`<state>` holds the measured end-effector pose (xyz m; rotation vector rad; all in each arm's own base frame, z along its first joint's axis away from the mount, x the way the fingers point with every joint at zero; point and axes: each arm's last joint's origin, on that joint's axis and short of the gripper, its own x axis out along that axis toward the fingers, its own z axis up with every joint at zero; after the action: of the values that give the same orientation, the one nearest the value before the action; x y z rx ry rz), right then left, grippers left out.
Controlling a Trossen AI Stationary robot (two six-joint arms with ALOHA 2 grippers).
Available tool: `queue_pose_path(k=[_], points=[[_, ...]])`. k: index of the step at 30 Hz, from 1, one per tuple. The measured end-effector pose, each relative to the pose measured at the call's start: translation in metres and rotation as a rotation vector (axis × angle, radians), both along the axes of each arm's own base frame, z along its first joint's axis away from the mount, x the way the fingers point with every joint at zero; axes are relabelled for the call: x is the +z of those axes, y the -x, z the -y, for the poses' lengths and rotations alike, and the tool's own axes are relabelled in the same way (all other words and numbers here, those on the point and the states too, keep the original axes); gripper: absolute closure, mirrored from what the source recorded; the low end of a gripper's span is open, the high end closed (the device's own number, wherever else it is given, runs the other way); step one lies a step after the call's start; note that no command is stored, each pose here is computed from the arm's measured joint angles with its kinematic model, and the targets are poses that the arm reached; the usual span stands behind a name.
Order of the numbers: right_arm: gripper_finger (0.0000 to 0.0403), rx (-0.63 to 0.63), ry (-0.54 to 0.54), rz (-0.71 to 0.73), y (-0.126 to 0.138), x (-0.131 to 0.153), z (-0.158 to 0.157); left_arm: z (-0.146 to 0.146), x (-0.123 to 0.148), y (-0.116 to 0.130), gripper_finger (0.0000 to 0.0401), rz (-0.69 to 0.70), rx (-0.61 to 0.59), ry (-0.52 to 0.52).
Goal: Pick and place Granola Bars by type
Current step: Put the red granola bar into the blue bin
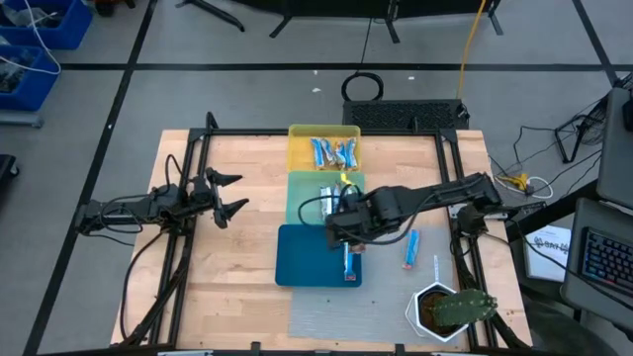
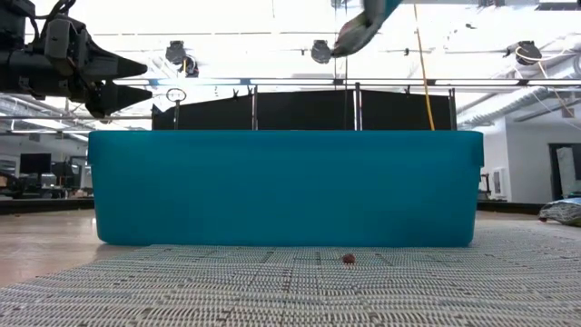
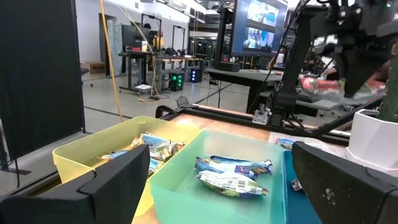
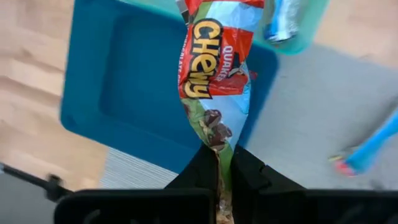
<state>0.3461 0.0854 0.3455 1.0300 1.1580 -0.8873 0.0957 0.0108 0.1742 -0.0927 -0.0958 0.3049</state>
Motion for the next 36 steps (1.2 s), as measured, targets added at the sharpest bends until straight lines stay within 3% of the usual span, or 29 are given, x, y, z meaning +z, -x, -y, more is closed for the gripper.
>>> queue_pose_path(k=[15, 26, 36], points=[[0.0397, -0.265, -0.012, -0.007, -0.045, -0.055, -0.012, 0.000, 0.000, 0.000, 0.0009, 0.000, 0.000, 0.000], [0.0397, -0.289, -0.018, -0.029, -0.072, -0.103, -0.027, 0.000, 0.000, 0.000, 0.0009, 0.000, 0.000, 0.000], [0.0397, -0.348, -0.050, -0.111, -0.073, -0.137, -0.034, 0.000, 0.000, 0.000, 0.0009, 0.000, 0.000, 0.000]])
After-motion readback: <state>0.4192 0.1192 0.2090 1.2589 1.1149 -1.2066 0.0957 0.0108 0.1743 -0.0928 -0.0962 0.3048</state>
